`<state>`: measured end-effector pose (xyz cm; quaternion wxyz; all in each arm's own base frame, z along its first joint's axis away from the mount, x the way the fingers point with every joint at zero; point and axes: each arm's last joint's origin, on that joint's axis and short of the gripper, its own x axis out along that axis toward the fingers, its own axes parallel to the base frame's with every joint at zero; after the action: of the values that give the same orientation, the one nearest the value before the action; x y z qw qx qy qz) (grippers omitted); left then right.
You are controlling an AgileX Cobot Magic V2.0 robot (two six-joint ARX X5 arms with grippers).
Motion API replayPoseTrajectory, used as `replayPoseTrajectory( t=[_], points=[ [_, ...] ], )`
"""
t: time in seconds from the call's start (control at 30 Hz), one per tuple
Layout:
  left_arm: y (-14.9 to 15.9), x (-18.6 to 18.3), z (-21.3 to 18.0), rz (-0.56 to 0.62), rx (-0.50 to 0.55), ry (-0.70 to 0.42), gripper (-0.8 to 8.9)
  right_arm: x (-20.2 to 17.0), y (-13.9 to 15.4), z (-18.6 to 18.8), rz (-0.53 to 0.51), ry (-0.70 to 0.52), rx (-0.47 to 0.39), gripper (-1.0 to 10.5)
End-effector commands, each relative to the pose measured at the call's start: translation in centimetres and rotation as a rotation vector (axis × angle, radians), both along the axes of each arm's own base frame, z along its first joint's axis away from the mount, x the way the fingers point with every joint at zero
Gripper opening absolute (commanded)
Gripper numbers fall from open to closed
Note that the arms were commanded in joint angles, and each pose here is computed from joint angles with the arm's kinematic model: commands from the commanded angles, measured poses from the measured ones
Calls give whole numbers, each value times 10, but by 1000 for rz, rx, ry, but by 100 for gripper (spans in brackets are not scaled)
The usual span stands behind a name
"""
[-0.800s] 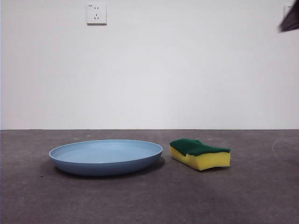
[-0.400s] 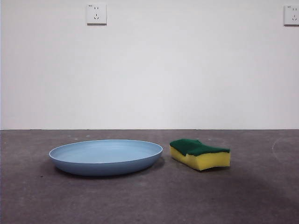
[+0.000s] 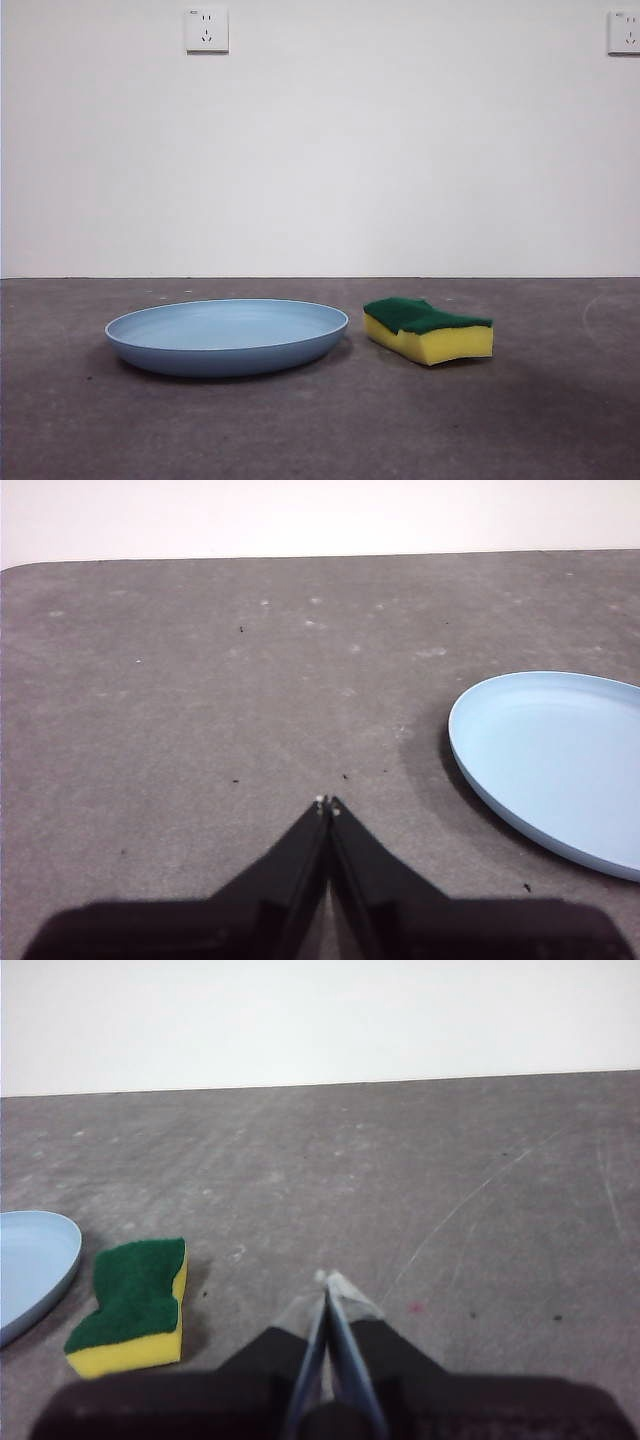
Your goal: Pick up the plate,pick up the cloth,clean the plate with the cloth
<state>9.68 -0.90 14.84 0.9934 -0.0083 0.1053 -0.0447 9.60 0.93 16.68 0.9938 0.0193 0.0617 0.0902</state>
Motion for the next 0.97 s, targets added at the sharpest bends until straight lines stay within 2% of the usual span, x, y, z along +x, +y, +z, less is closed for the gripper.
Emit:
replayPoseTrajectory(
  t=[0.03, 0.13, 0.23, 0.43, 0.97],
  points=[
    [0, 0, -4, 0, -2, 6, 0, 0, 0, -7, -1, -4, 29, 2],
    [0, 0, -4, 0, -2, 6, 0, 0, 0, -13, -2, 1, 43, 2],
    [0, 0, -4, 0, -2, 6, 0, -1, 0, -18, -5, 59, 55, 2],
    [0, 0, -4, 0, -2, 6, 0, -1, 0, -18, -9, 68, 101, 2],
    [0, 0, -4, 0, -2, 6, -1, -1, 0, -18, -13, 67, 100, 2]
  ],
)
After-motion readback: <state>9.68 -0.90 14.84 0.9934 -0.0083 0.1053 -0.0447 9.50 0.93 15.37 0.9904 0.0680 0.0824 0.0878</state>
